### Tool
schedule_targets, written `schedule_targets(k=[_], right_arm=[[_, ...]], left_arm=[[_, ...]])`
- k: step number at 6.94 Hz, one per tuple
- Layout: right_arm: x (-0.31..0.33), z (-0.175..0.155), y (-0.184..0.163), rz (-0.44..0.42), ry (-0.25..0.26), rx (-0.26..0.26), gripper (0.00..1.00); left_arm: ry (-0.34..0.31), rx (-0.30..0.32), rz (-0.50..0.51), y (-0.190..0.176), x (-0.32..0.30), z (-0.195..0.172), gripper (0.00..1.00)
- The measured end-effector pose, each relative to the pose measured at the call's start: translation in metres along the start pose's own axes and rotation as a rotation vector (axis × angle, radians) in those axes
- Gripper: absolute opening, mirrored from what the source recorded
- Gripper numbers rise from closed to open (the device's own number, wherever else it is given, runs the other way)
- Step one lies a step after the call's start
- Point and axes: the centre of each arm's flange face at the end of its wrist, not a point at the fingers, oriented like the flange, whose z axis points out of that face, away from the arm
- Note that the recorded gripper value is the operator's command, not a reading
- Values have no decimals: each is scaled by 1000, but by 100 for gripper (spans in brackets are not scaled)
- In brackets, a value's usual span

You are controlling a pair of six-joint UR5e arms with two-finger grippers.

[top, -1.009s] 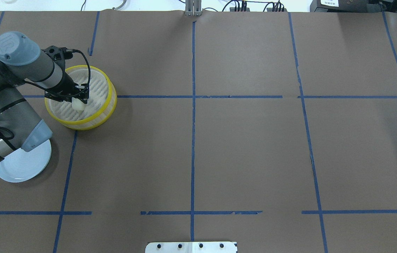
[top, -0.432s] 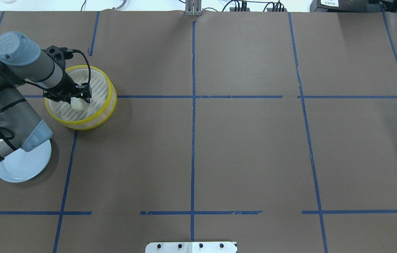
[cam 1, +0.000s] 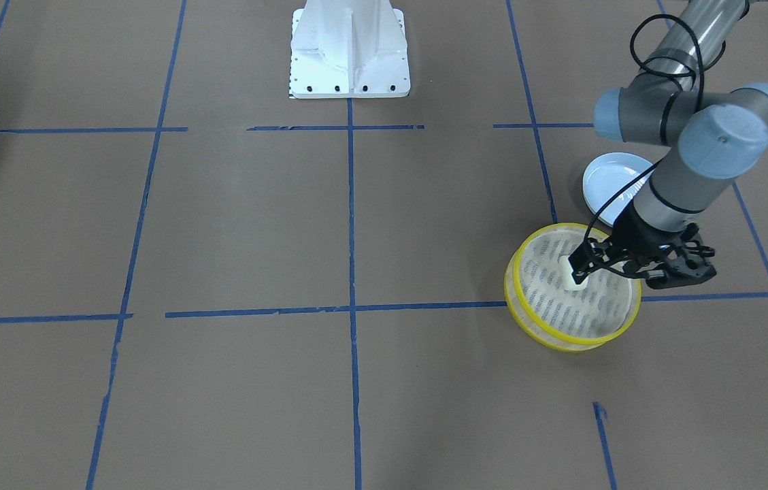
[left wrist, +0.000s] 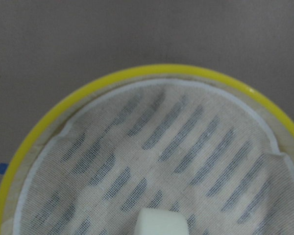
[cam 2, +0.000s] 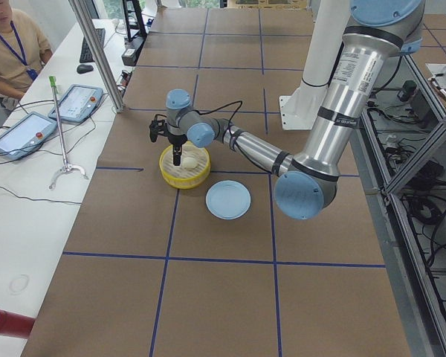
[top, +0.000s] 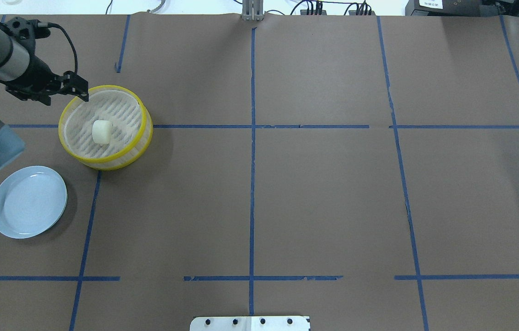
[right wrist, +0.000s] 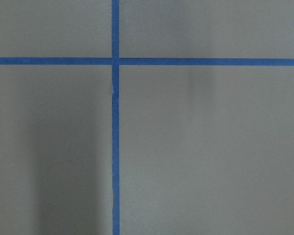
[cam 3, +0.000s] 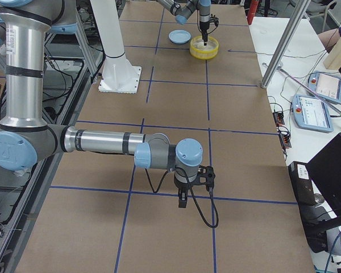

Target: Place bun in steamer

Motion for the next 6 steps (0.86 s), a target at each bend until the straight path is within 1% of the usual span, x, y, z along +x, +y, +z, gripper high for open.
schedule_targets(k=[1, 2, 3, 4, 5, 6], right_arm=[[0, 0, 0, 0, 0, 0, 100], [0, 0, 0, 0, 0, 0, 100], [0, 0, 0, 0, 0, 0, 100], [0, 0, 0, 0, 0, 0, 100], [0, 0, 0, 0, 0, 0, 100], [0, 0, 0, 0, 0, 0, 100]], left_arm=[[0, 1, 59, -3, -61, -34, 100], [5, 2, 119, 1, -133, -64, 100], [-3, 6, 175, 15, -205, -86, 99], [-24, 0, 214, 34, -272, -98, 100], [-46, -33, 216, 46, -322, -103, 100], [-56, -83, 209, 53, -347, -102, 100]])
